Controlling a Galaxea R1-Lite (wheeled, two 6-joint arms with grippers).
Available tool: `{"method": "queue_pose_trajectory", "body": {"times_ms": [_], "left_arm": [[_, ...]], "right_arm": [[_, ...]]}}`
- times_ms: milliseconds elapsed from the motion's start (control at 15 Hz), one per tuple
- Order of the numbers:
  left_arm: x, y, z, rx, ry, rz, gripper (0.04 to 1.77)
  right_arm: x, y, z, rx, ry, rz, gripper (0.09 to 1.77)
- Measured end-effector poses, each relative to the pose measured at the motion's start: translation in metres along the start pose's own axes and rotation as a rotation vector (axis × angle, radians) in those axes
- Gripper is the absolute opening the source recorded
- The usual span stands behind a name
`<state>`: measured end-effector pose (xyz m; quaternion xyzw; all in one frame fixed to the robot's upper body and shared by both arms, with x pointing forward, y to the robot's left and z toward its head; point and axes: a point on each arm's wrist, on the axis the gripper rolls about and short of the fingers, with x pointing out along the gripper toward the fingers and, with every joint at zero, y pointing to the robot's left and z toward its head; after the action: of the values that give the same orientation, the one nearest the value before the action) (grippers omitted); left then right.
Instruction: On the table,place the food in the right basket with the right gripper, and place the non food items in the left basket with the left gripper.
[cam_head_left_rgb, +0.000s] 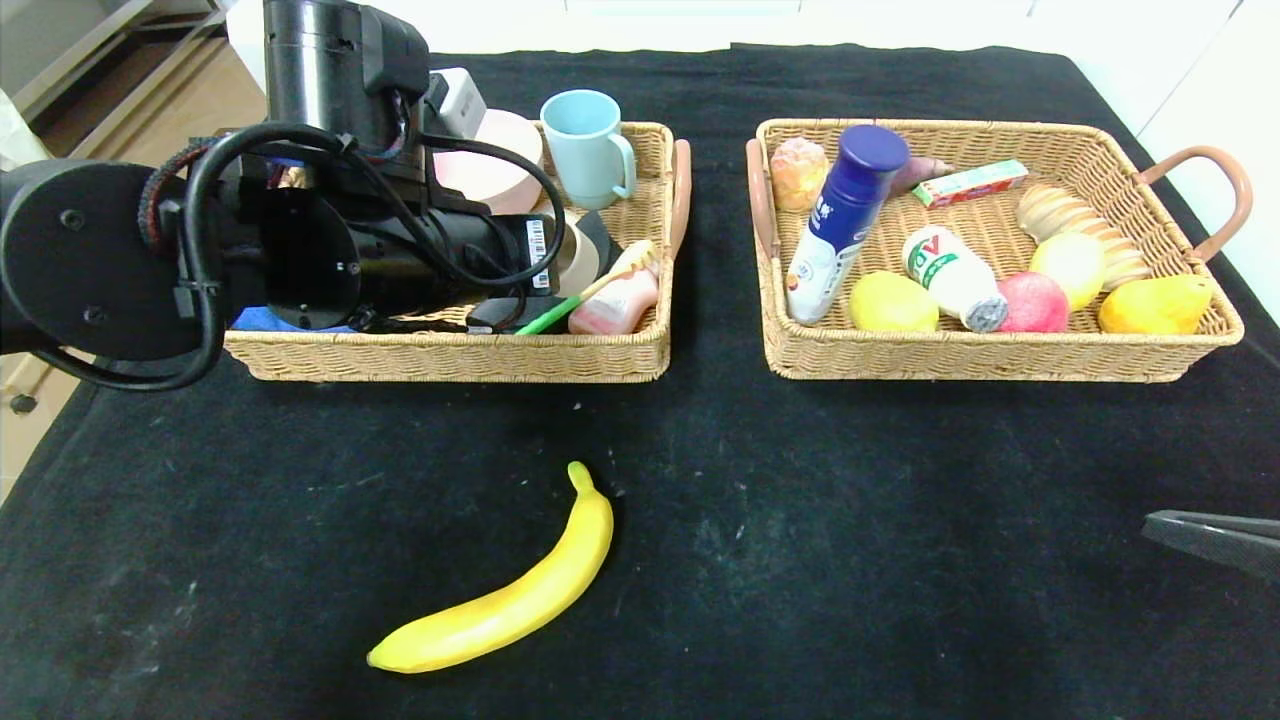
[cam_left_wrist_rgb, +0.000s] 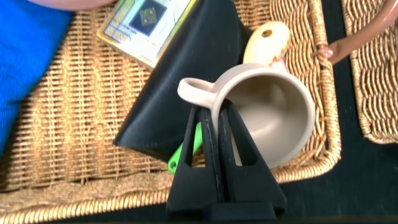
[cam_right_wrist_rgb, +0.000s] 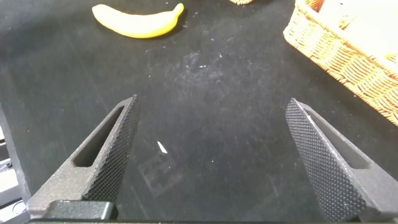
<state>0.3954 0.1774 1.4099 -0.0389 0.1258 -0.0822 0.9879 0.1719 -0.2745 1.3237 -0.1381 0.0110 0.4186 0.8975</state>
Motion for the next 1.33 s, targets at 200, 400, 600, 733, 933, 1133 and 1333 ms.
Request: {"method": "queue_pose_trajectory", "body": {"times_ms": [200, 400, 600, 733, 933, 1133, 1333], "left_arm": [[0.004, 0.001, -0.002, 0.001, 0.004, 0.01, 0.12], [0.007, 0.002, -0.002, 0.0, 0.005, 0.02, 0.64], [0.007, 0.003, -0.002, 0.0, 0.004, 0.021, 0.98], [0.006, 0.003, -0.002, 0.0, 0.004, 0.02, 1.15], [0.004, 0.003, -0.002, 0.005, 0.012, 0.023, 1.33], [-0.007, 0.006, 0.001, 0.04, 0.011, 0.021, 1.45], [-0.028, 0.011, -0.001, 0.068, 0.074, 0.015, 1.53]], "right_arm": [[0.001, 0.0, 0.0, 0.0, 0.003, 0.001, 1.71], [0.001, 0.0, -0.001, 0.0, 0.004, 0.001, 1.71], [0.001, 0.0, -0.001, 0.0, 0.006, 0.002, 1.71], [0.002, 0.0, -0.002, 0.0, 0.009, 0.004, 1.71], [0.002, 0.0, -0.002, 0.0, 0.011, 0.006, 1.71], [0.002, 0.001, -0.002, 0.001, 0.012, 0.009, 1.71], [0.002, 0.0, -0.002, 0.001, 0.011, 0.009, 1.71]]}}
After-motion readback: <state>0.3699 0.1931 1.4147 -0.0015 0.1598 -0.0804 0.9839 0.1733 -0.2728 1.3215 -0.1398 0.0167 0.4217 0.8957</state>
